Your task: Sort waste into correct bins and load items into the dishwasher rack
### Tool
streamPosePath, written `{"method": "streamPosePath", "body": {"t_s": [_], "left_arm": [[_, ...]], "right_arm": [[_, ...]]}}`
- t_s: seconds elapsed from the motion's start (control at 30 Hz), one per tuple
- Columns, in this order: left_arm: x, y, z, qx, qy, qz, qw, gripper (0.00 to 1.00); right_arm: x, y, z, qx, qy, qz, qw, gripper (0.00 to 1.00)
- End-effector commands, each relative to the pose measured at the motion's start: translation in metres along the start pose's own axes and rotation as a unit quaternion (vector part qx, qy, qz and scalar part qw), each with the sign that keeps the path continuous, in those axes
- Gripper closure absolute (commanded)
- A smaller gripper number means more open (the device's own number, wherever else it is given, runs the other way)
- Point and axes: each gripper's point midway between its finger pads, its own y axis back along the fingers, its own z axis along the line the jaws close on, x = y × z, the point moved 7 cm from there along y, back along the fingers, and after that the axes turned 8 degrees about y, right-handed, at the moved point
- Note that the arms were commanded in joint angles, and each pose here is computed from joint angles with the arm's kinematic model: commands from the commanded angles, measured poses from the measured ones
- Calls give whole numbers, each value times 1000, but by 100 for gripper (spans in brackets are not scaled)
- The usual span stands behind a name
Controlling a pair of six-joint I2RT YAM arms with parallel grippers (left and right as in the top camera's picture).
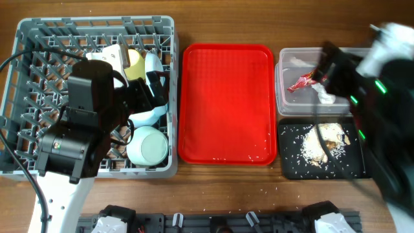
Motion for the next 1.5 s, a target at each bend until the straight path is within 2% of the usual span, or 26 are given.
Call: {"method": "streamPosePath", "body": {"t_s": [0.0, 0.13, 0.27, 0.4, 0.47, 0.6, 0.77, 0.97, 1.17, 1.47], "left_arm": [[2, -1, -2, 5, 1, 7, 1000, 0], [2, -1, -2, 5, 1, 6, 1000, 0], [2, -1, -2, 5, 1, 6, 1000, 0], [2, -1, -2, 5, 1, 7, 1000, 0], [2, -1, -2, 5, 1, 7, 1000, 0], [2, -1, -2, 5, 1, 6, 1000, 0], [2, -1, -2, 5, 1, 7, 1000, 0], [2, -1, -2, 5, 1, 7, 1000, 0], [2, -1, -2, 5, 1, 7, 1000, 0], [2, -1, -2, 5, 1, 7, 1000, 0]], "right_arm": [[-9, 53, -19, -4, -19, -67, 998, 0], [-6, 102, -41, 1, -41, -127, 991, 0], [26, 115, -52, 7, -46, -133, 990, 0], [77, 104, -52, -13, -56, -157, 986, 0], [104, 90, -49, -28, -64, -209, 976, 0], [134, 54, -45, -64, -103, -309, 943, 0], [170, 13, -37, -106, -107, -352, 924, 0], [221, -24, -31, -122, -99, -299, 941, 0], [272, -51, -31, -103, -107, -148, 978, 0], [270, -50, -31, -105, -108, -153, 977, 0]]}}
